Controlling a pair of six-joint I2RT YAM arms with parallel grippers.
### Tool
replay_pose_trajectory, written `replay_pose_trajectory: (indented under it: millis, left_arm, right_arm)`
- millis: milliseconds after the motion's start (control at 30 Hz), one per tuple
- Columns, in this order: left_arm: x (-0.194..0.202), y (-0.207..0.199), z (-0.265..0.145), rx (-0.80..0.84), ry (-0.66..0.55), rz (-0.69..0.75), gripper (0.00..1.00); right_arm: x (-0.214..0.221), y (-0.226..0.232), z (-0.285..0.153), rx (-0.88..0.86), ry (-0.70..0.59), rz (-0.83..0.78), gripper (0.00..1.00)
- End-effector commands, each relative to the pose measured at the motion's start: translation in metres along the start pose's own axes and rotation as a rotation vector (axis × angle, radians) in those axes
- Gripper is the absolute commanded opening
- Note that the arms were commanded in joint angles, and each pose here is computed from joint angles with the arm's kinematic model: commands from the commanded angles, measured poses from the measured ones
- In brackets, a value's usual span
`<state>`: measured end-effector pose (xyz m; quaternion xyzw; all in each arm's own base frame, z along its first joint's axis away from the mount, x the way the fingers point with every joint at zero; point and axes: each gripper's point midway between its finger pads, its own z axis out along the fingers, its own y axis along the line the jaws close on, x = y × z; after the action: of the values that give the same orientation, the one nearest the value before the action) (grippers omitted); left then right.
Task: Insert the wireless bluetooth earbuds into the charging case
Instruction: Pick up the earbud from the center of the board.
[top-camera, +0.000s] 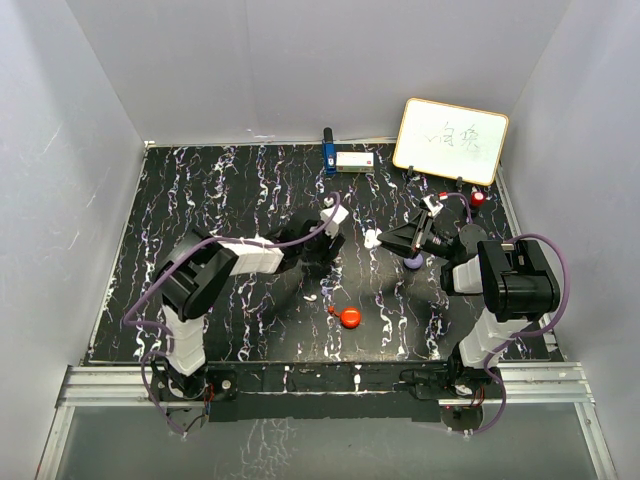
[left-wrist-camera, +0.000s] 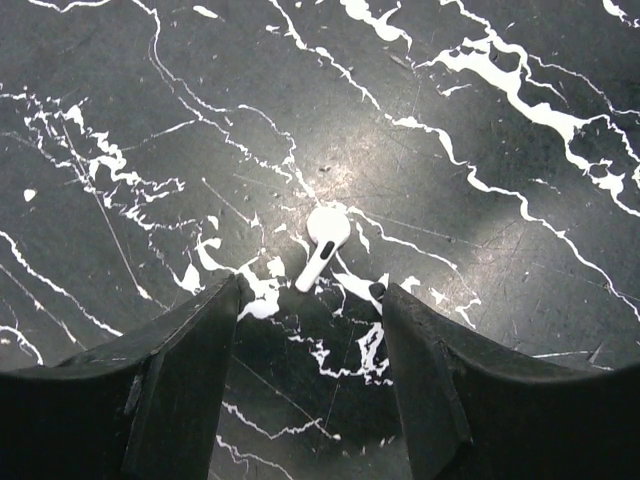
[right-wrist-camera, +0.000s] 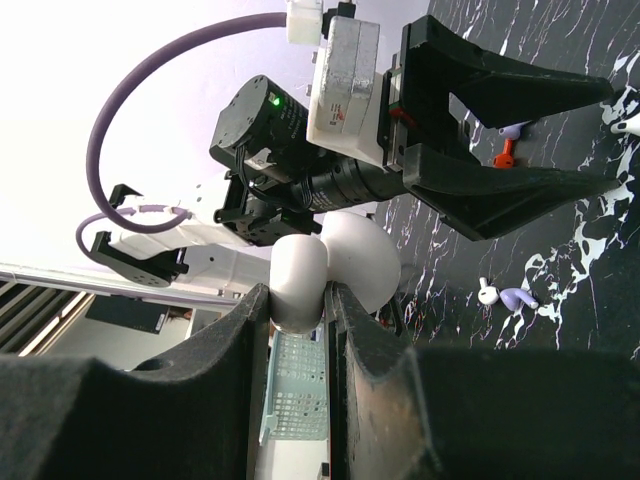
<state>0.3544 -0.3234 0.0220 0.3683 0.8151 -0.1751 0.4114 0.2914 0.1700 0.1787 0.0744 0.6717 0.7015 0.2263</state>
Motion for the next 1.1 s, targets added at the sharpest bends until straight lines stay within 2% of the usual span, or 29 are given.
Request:
replay_pose_trajectory:
  millis: [0,600,1067]
  left_arm:
    - [-0.018,-0.001,0.006,0.031,-0.031,0.022,0.58]
    - [-0.006,0.004,0.019,0.036,0.048,0.001,0.49]
    - [-0.002,0.006,0.026,0.046,0.063,-0.012,0.44]
  right_arm:
    - [0.001,0.022,-0.002,-0.068,0.000,-0.164,0.00]
    - [0.001,0.019,-0.002,-0.065,-0.003,-0.156,0.00]
    - [0.002,0.020,-0.002,-0.065,-0.001,-0.159,0.00]
